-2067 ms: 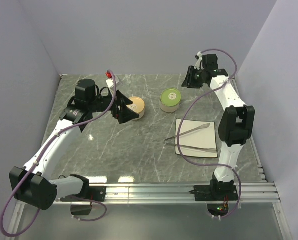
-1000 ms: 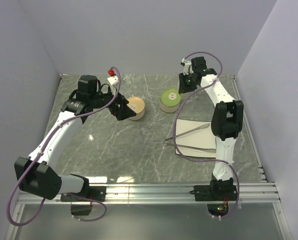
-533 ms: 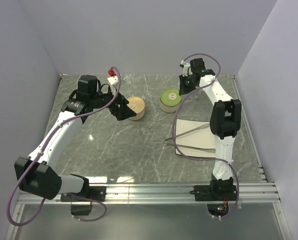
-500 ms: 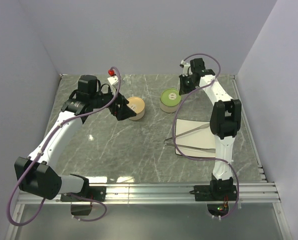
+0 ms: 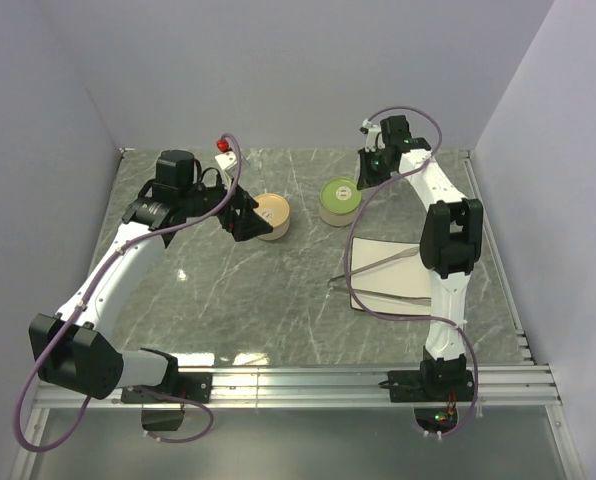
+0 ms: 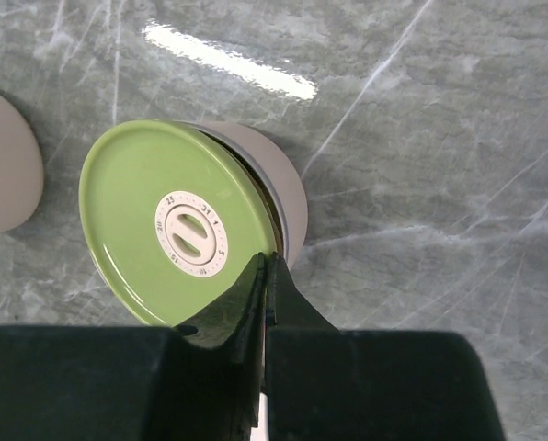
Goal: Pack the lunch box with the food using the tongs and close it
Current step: Put the lid back on the lunch box
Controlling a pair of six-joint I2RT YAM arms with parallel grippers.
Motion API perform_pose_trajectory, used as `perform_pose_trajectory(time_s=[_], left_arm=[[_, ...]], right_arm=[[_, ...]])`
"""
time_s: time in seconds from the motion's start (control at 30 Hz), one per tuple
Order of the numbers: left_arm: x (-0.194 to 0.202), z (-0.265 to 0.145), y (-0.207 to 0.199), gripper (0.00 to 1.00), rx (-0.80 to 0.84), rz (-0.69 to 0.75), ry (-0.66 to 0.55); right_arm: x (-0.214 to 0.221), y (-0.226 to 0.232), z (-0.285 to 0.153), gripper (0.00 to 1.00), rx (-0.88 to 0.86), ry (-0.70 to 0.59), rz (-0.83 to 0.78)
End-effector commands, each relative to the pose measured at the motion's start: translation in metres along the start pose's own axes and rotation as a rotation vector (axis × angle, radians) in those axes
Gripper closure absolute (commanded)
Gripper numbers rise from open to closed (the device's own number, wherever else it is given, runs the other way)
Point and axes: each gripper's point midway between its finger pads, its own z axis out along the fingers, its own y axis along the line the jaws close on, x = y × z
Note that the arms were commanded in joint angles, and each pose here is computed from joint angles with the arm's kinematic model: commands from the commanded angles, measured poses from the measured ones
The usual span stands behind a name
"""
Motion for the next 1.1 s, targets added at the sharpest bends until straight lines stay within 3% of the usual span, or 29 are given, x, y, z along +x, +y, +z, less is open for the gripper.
perform_pose_trajectory(time_s=[0.0, 0.33, 1.07], left_arm=[[-0.012, -0.005, -0.008, 0.01, 0.023, 0.04, -0.035], [-0.011, -0.004, -0.01, 0.01, 0.036, 0.036, -0.036], [-0.01, -0.004, -0.01, 0.01, 0.041, 0.034, -0.032]], right_arm=[[-0.021, 0.013, -0.009, 1.0, -0.056, -0.048, 0.022], [-0.027, 0.009, -0.018, 1.0, -0.096, -0.063, 0.072], [-0.008, -0.001, 0.009, 1.0, -0.083, -0.019, 0.091]])
